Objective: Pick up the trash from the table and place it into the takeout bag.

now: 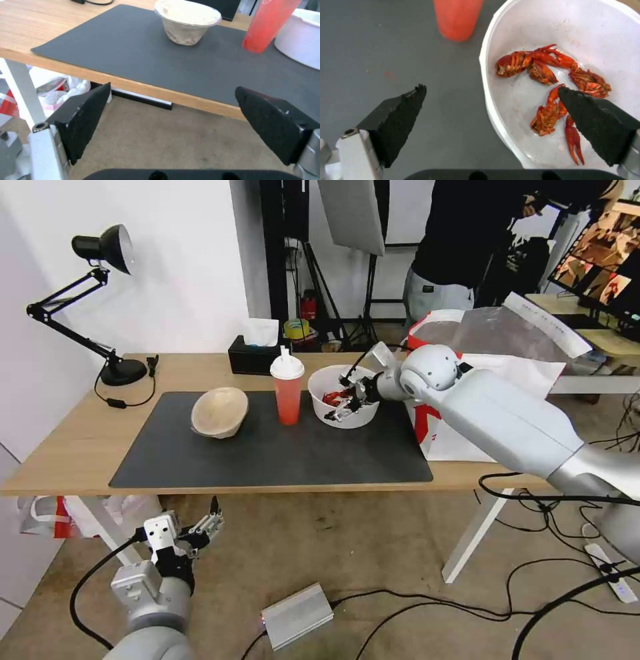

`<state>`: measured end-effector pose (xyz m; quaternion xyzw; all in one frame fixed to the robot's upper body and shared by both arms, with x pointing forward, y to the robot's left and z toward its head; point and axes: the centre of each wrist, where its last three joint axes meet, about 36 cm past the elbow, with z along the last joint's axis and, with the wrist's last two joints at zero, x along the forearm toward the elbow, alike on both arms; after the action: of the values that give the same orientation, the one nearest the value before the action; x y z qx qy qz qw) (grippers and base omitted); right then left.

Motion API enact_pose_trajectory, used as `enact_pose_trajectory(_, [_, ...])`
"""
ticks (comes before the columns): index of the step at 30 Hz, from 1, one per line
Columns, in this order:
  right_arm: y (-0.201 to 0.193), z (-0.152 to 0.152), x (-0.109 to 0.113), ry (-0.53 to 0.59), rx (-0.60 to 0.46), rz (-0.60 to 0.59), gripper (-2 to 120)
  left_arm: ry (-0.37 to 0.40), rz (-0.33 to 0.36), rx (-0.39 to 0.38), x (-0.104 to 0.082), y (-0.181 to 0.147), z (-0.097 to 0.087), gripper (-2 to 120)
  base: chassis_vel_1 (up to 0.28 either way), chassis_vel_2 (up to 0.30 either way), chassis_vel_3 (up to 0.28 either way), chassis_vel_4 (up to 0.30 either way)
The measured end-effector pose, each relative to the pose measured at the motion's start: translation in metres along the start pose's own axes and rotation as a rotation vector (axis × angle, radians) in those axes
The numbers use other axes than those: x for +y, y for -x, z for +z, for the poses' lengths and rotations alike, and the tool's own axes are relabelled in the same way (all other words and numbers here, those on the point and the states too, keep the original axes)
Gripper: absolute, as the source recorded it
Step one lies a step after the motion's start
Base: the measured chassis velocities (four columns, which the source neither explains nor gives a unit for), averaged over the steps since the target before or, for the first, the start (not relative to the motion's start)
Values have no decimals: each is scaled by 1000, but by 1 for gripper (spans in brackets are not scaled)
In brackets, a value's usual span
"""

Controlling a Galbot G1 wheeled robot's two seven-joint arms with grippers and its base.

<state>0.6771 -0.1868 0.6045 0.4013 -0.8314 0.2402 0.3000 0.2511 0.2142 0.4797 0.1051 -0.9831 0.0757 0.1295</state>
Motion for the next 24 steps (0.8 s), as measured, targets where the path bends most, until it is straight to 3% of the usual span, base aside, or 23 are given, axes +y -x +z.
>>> enact_pose_trajectory(8, [-5,-14,-5,-11,-10,4,100,7,-4,-9,-4,3,5,100,0,0,0,0])
enact_pose_trajectory(24, [7,-13,-17,29,14,-14,100,2,-1,-7,-9,6,10,100,0,0,0,0])
